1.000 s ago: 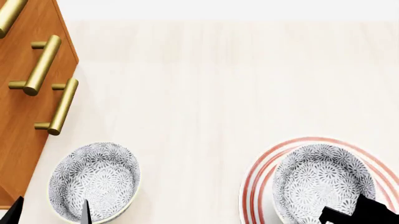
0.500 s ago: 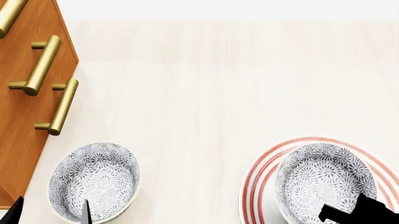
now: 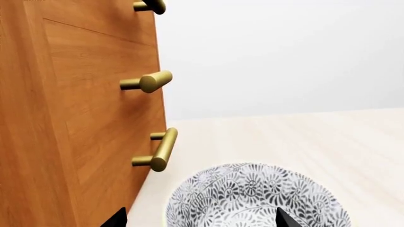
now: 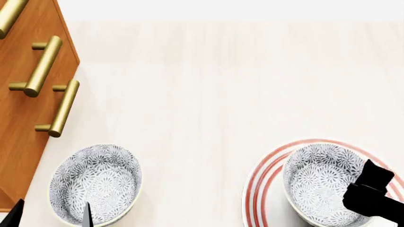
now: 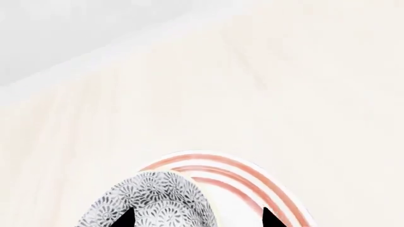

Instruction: Pick up the bowl and put it in the front on the plate.

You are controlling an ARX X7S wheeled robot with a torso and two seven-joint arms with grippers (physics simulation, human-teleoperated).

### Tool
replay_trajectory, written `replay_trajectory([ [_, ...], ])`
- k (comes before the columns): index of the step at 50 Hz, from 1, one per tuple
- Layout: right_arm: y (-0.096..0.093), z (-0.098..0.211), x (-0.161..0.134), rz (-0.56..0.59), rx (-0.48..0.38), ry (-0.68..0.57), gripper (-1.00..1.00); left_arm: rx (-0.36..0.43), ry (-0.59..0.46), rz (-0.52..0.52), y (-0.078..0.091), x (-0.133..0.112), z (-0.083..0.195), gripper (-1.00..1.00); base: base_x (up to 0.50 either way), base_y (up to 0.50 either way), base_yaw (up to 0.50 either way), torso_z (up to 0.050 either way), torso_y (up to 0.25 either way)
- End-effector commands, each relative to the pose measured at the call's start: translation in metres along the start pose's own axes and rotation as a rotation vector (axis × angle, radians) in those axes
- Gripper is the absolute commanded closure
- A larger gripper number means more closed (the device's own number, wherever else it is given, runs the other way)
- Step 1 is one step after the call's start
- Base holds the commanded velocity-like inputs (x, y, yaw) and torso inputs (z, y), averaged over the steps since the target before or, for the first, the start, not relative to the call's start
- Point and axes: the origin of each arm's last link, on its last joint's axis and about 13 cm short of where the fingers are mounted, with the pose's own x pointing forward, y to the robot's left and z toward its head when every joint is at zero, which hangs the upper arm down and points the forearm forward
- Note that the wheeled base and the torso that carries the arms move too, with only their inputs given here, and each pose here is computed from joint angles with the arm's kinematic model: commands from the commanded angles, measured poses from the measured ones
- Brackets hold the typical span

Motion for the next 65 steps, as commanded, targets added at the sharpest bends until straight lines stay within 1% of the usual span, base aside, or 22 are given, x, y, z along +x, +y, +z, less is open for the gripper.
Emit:
replay_trajectory([
  [1, 0.003, 0.034, -0.013, -0.04, 0.038, -0.203, -1.0, -0.004, -0.016, 0.004, 0.0, 0.001, 0.001, -1.0, 0.0, 0.0, 0.0, 0.0, 0.0],
  [3, 0.002, 0.033, -0.014, -0.065, 0.026, -0.229, -1.0, -0.006, -0.024, 0.011, 0.001, 0.002, 0.002, -1.0, 0.0, 0.0, 0.0, 0.0, 0.0],
  [7, 0.0, 0.027, -0.013, -0.101, 0.06, -0.256, -1.0, -0.005, -0.036, 0.017, 0.001, 0.002, 0.003, -1.0, 0.0, 0.0, 0.0, 0.0, 0.0],
  [15, -0.001, -0.004, -0.015, -0.158, 0.01, -0.384, -1.0, -0.014, -0.057, 0.051, 0.006, 0.006, 0.012, -1.0, 0.0, 0.0, 0.0, 0.0, 0.0],
  [18, 0.001, -0.018, -0.018, -0.174, -0.056, -0.498, -1.0, -0.032, -0.053, 0.075, 0.01, 0.011, 0.017, -1.0, 0.0, 0.0, 0.0, 0.0, 0.0],
  [24, 0.005, -0.045, -0.022, -0.175, -0.137, -0.613, -1.0, -0.048, -0.06, 0.126, 0.021, 0.017, 0.028, -1.0, 0.0, 0.0, 0.0, 0.0, 0.0],
  [25, 0.006, -0.052, -0.024, -0.17, -0.184, -0.637, -1.0, -0.047, -0.058, 0.137, 0.024, 0.016, 0.03, -1.0, 0.0, 0.0, 0.0, 0.0, 0.0],
  [26, 0.006, -0.054, -0.024, -0.176, -0.193, -0.651, -1.0, -0.045, -0.058, 0.138, 0.026, 0.015, 0.03, -1.0, 0.0, 0.0, 0.0, 0.0, 0.0],
  [27, 0.006, -0.054, -0.024, -0.176, -0.193, -0.651, -1.0, -0.045, -0.058, 0.138, 0.026, 0.015, 0.03, -1.0, 0.0, 0.0, 0.0, 0.0, 0.0],
  [28, 0.006, -0.068, -0.024, -0.165, -0.25, -0.669, -1.0, -0.029, -0.072, 0.158, 0.034, 0.011, 0.033, -1.0, 0.0, 0.0, 0.0, 0.0, 0.0],
  [30, 0.007, -0.085, -0.02, -0.165, -0.287, -0.651, -1.0, 0.009, -0.083, 0.175, 0.042, 0.004, 0.033, -1.0, 0.0, 0.0, 0.0, 0.0, 0.0],
  [32, 0.006, -0.094, -0.017, -0.172, -0.281, -0.644, -1.0, 0.033, -0.083, 0.176, 0.047, -0.001, 0.032, -1.0, 0.0, 0.0, 0.0, 0.0, 0.0],
  [33, 0.006, -0.098, -0.016, -0.163, -0.257, -0.688, -1.0, 0.057, -0.084, 0.182, 0.052, -0.006, 0.031, -1.0, 0.0, 0.0, 0.0, 0.0, 0.0],
  [37, 0.004, -0.112, -0.01, -0.18, -0.257, -0.634, -1.0, 0.091, -0.069, 0.195, 0.059, -0.02, 0.024, -1.0, 0.0, 0.0, 0.0, 0.0, 0.0],
  [42, 0.003, -0.122, -0.004, -0.196, -0.255, -0.617, -1.0, 0.091, -0.077, 0.216, 0.065, -0.023, 0.025, -1.0, 0.0, 0.0, 0.0, 0.0, 0.0],
  [45, 0.005, -0.118, -0.002, -0.193, -0.249, -0.645, -1.0, 0.094, -0.144, 0.275, 0.075, -0.013, 0.034, -1.0, 0.0, 0.0, 0.0, 0.0, 0.0],
  [48, 0.005, -0.103, 0.0, -0.225, -0.219, -0.732, -1.0, 0.102, -0.201, 0.341, 0.084, -0.003, 0.042, -1.0, 0.0, 0.0, 0.0, 0.0, 0.0],
  [50, 0.008, -0.088, 0.0, -0.233, -0.242, -0.841, -1.0, 0.119, -0.264, 0.381, 0.091, 0.004, 0.05, -1.0, 0.0, 0.0, 0.0, 0.0, 0.0],
  [53, 0.012, -0.065, 0.0, -0.248, -0.222, -0.964, -1.0, 0.121, -0.349, 0.425, 0.101, 0.011, 0.063, -1.0, 0.0, 0.0, 0.0, 0.0, 0.0],
  [55, 0.012, -0.059, 0.0, -0.264, -0.207, -0.998, -1.0, 0.104, -0.358, 0.44, 0.104, 0.013, 0.066, -1.0, 0.0, 0.0, 0.0, 0.0, 0.0],
  [61, 0.01, -0.019, -0.002, -0.377, -0.132, -1.186, -1.0, 0.125, -0.473, 0.556, 0.126, 0.023, 0.084, -1.0, 0.0, 0.0, 0.0, 0.0, 0.0],
  [65, 0.011, -0.006, -0.005, -0.396, -0.103, -1.265, -1.0, 0.12, -0.518, 0.592, 0.133, 0.024, 0.093, -1.0, 0.0, 0.0, 0.0, 0.0, 0.0],
])
